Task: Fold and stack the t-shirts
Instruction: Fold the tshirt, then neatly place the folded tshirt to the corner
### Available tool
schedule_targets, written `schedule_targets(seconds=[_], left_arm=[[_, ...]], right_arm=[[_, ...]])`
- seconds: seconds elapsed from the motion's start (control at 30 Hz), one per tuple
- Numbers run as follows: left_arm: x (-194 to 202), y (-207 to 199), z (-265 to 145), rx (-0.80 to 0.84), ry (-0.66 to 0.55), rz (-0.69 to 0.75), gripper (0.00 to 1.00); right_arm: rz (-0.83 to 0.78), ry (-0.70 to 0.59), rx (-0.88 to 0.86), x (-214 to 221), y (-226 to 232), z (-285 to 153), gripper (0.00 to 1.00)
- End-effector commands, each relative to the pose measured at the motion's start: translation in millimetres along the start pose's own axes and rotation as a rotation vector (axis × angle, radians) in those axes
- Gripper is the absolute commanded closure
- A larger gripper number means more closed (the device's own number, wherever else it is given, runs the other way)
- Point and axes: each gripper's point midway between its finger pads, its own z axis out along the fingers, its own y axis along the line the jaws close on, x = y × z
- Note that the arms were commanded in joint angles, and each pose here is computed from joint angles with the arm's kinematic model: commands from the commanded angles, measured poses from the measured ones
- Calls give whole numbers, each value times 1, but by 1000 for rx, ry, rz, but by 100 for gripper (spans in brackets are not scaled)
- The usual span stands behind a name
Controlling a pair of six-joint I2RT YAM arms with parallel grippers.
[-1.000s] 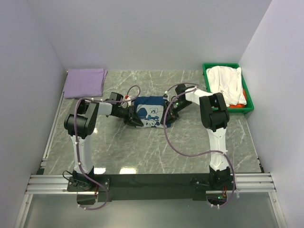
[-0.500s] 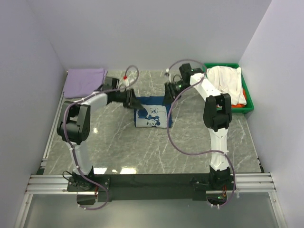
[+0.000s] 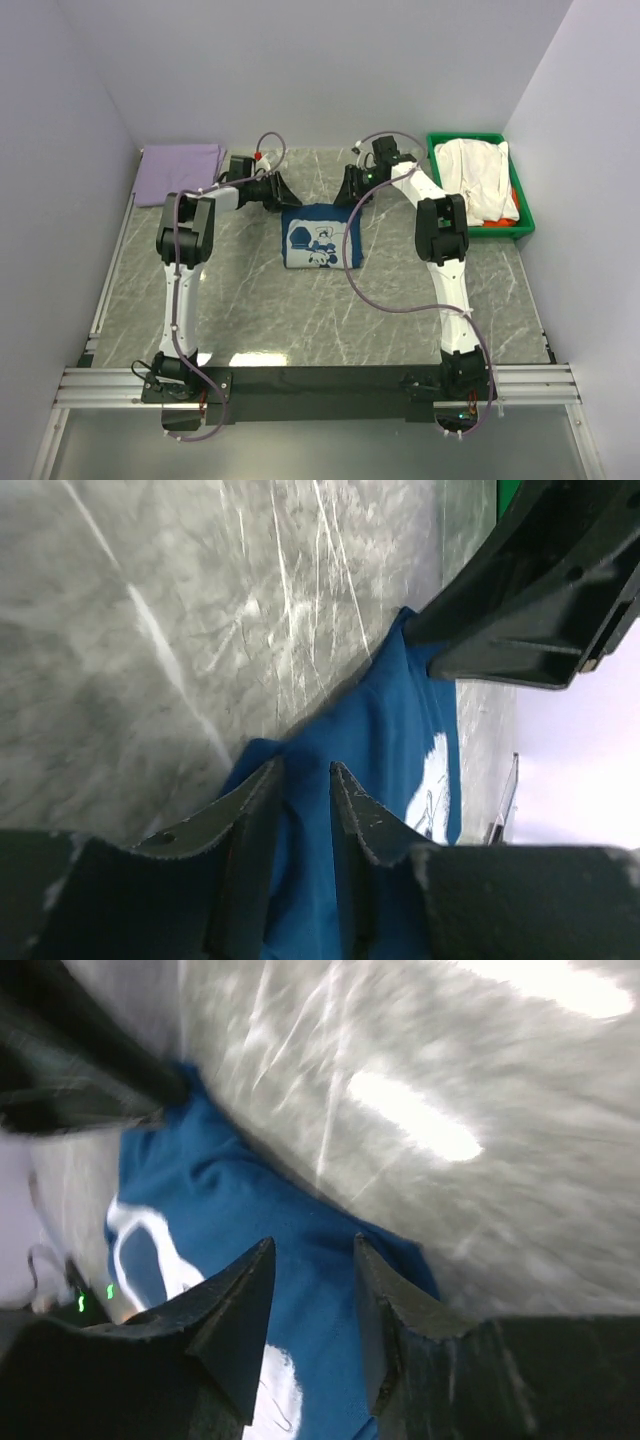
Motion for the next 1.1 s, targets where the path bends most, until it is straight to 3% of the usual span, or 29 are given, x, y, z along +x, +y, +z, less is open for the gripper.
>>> schedule_targets(seconds=[0.0, 0.07, 0.17, 0.23, 0.33, 0.37, 0.47, 0.53, 0.57, 0.73, 0.77, 0.9, 1.07], left_arm=[[-8, 27, -8, -116, -38, -34, 66], [5, 40, -17, -150, -20, -80, 66], [11, 24, -35, -91, -16, -89, 63], [-6, -10, -55, -24, -47, -22, 60], [-41, -54, -96, 28, -179, 68, 48], [-46, -60, -107, 26, -210, 65, 33], [-69, -78, -152, -10, -307, 121, 28], [-76, -80, -186, -62, -364, 128, 22], [-73, -74, -195, -82, -378, 108, 20], [-76, -69, -266, -182, -507, 42, 9], [-78, -65, -276, -234, -539, 50, 1], [-81, -69, -319, -381, -634, 109, 1], [-69, -71, -348, -373, -673, 56, 0]], right_arm=[[54, -140, 213, -34, -28, -8, 54], [51, -139, 210, -33, -25, -10, 54], [-36, -87, 168, -25, -14, -17, 53], [-111, -106, 166, -35, 2, -31, 51], [-206, -178, 169, -52, 40, -61, 50], [-268, -223, 168, -61, 66, -79, 49], [-456, -238, 222, -47, 111, -90, 48], [-576, -178, 323, -22, 110, -81, 48], [-662, -156, 323, -6, 135, -78, 48], [-911, -12, 360, 68, 157, -56, 50], [-939, 16, 365, 83, 157, -48, 51], [-1084, 84, 390, 123, 171, -24, 56], [-1208, 155, 432, 160, 168, 12, 58]])
